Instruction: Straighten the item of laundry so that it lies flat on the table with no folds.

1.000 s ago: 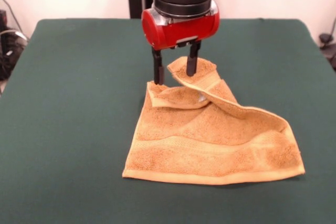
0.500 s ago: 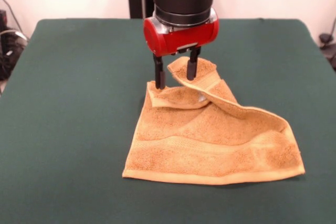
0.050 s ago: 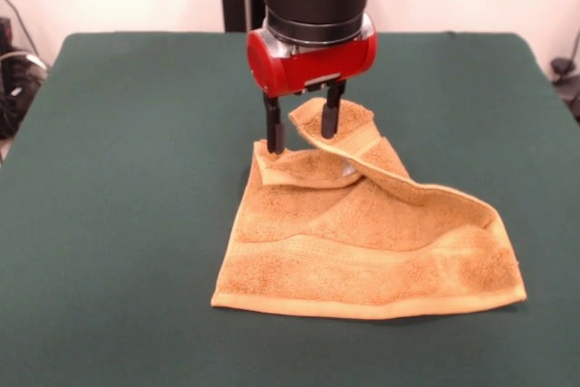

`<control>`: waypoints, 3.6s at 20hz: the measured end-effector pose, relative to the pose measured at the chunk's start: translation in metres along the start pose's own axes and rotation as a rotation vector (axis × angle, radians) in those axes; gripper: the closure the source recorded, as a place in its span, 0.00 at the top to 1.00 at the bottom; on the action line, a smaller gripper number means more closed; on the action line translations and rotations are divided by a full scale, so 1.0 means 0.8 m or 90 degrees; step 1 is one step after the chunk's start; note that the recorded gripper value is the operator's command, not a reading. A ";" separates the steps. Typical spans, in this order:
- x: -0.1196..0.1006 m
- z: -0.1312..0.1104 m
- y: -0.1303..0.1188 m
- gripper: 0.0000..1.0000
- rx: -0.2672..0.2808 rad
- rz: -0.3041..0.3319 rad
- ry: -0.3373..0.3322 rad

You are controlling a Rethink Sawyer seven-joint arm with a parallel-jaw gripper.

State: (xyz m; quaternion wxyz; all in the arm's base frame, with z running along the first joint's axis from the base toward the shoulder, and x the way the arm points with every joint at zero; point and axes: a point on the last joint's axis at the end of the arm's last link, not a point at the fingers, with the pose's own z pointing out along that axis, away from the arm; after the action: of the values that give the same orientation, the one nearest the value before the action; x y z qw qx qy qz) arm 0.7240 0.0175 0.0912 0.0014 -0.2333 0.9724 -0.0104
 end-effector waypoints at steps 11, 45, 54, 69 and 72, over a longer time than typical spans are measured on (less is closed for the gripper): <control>0.003 -0.003 0.002 1.00 0.002 -0.004 0.002; 0.006 0.009 0.037 1.00 0.003 -0.040 0.019; 0.009 0.012 0.038 1.00 0.004 -0.044 0.022; 0.014 0.016 0.038 1.00 0.008 -0.049 0.027; 0.015 0.018 0.038 1.00 0.011 -0.052 0.029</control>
State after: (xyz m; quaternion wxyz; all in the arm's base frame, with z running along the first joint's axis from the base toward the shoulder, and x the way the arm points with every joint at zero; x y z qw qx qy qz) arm 0.6996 0.0387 0.0761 -0.0191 -0.2724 0.9617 -0.0240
